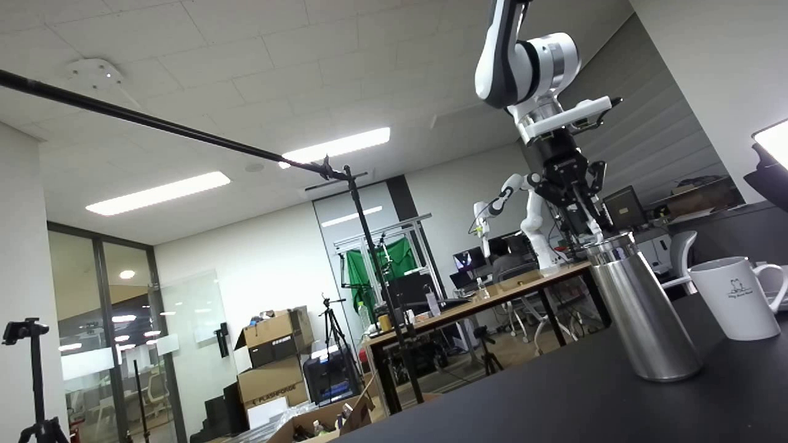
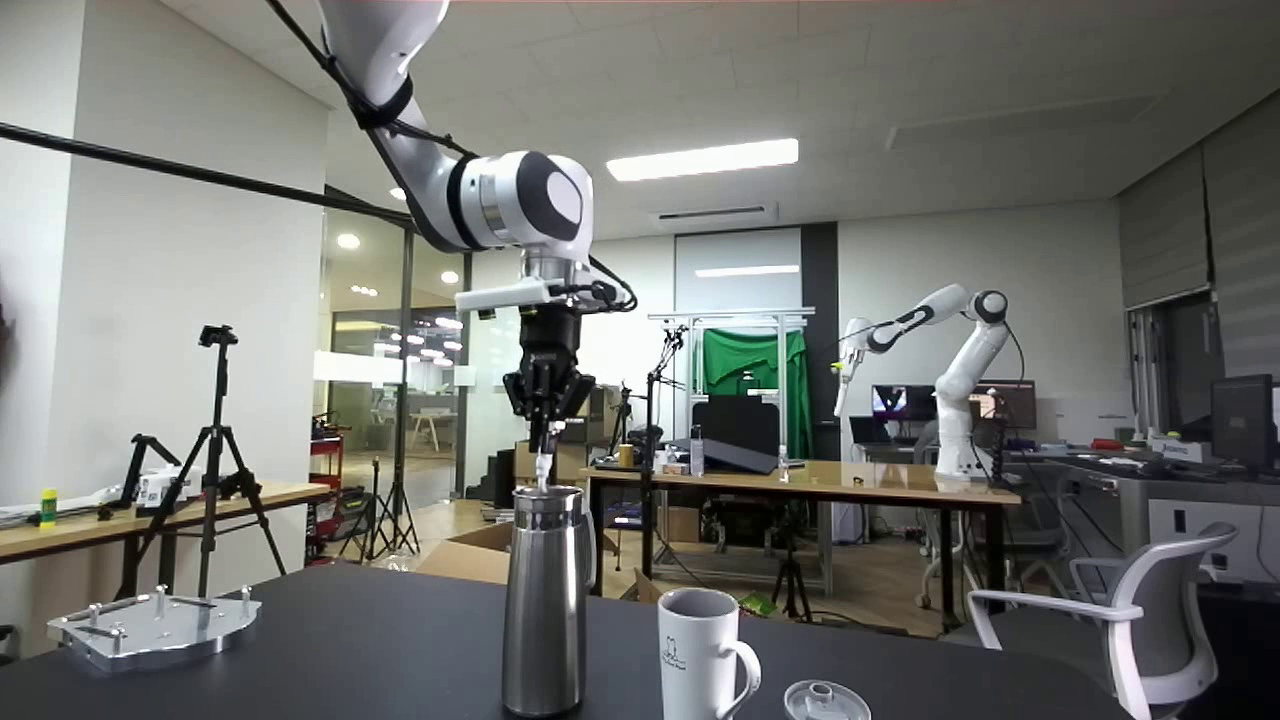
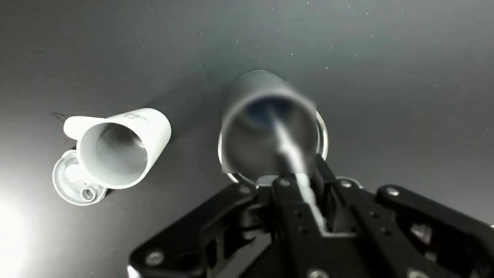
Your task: Use the brush to clean the silver bottle
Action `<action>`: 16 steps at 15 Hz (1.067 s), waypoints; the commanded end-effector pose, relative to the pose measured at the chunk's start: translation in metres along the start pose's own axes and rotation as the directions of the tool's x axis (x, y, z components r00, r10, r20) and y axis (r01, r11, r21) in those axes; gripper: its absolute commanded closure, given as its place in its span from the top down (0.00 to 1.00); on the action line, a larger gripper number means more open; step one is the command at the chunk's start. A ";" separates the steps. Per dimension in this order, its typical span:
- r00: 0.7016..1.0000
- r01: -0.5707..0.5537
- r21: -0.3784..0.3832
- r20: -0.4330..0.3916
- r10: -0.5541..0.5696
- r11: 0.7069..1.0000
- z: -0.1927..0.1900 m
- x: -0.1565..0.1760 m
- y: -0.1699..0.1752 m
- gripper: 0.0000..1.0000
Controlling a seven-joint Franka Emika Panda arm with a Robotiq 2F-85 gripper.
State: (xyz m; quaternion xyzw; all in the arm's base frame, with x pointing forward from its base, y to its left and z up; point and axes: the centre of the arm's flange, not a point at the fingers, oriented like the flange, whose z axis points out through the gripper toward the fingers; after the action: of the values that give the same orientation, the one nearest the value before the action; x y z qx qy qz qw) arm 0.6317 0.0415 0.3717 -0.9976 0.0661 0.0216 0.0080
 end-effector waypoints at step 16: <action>1.000 0.023 -0.002 0.019 -0.023 1.000 -0.003 -0.028 0.003 0.04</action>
State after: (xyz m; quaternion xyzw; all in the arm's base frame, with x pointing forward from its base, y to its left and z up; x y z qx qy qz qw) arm 0.6123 0.0421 0.3569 -0.9978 0.0552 0.0352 0.0061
